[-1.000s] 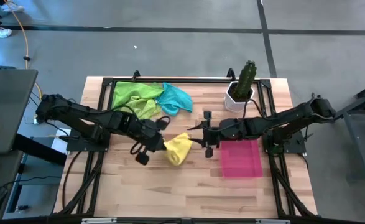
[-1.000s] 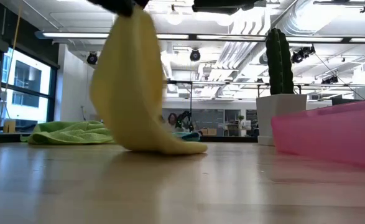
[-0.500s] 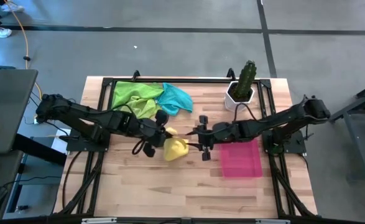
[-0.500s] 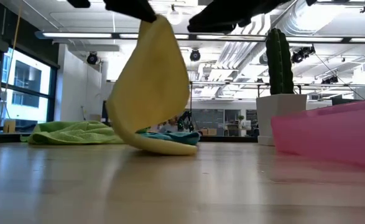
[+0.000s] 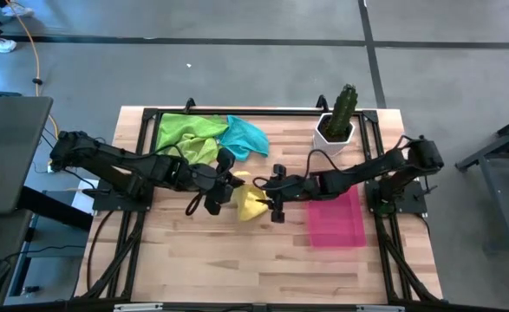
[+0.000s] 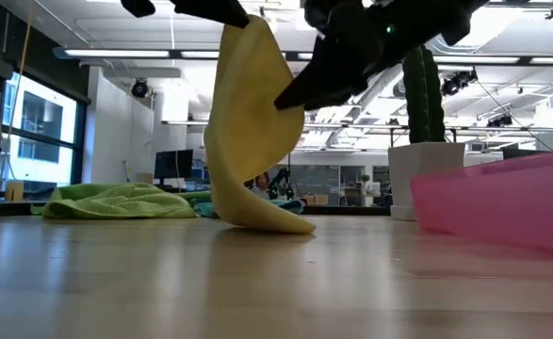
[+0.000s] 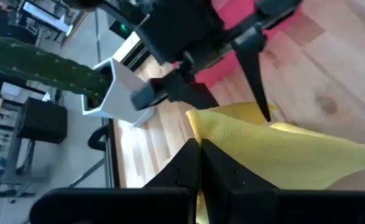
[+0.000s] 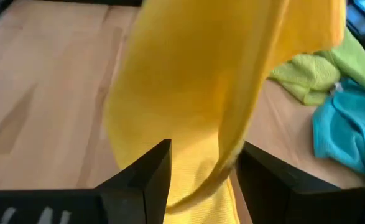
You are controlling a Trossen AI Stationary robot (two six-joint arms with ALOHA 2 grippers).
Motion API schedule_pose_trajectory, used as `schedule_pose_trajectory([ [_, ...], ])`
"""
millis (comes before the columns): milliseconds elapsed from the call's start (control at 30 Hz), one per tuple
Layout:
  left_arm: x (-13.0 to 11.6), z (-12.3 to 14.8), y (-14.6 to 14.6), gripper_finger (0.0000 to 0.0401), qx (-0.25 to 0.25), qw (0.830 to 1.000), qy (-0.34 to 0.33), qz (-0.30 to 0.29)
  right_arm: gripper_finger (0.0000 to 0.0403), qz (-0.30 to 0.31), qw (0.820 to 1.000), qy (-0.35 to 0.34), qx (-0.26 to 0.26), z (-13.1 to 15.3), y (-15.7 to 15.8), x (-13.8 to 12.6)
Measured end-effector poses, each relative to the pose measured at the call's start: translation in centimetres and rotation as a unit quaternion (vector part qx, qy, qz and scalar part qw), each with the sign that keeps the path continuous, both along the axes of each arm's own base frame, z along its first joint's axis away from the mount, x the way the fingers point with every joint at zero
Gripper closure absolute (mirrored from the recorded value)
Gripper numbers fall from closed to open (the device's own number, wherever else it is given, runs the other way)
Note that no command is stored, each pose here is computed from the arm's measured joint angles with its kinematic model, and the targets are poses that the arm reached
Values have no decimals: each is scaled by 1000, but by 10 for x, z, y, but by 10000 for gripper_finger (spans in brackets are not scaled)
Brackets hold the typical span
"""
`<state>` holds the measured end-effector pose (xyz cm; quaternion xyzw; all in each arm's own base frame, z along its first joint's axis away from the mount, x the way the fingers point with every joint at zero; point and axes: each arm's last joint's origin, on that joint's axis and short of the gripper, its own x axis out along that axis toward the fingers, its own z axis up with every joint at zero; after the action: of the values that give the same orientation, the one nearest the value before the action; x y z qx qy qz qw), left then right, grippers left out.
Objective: Roll microfiber towels into tight, uniform cylinder then place into a basket
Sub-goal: Fold the yellow microfiber towel
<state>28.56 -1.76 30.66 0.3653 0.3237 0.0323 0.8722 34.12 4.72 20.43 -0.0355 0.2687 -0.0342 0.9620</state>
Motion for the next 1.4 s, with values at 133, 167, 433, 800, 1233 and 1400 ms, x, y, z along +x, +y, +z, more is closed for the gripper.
schedule_pose_trajectory([
  [133, 0, 0, 0, 401, 1, 1000, 0, 1, 238, -23, 1000, 9, 2, -6, -3, 1],
  [167, 0, 0, 0, 401, 3, 1000, 0, 3, 238, -26, 1000, 11, 6, -6, -3, 1],
  [433, 0, 0, 2, 401, 17, 1000, -1, 22, 249, -39, 999, 17, 21, -8, -3, 0],
  [800, -1, 0, 2, 401, -5, 999, -12, 46, 389, -65, 997, 34, -2, -10, -5, -3],
  [1233, 0, -2, 2, 400, -190, 963, -82, 170, 402, -94, 993, -33, -57, 67, -15, -49],
  [1400, 8, -9, -1, 400, -274, 941, -83, 183, 402, -96, 991, -81, -45, 95, -18, -70],
])
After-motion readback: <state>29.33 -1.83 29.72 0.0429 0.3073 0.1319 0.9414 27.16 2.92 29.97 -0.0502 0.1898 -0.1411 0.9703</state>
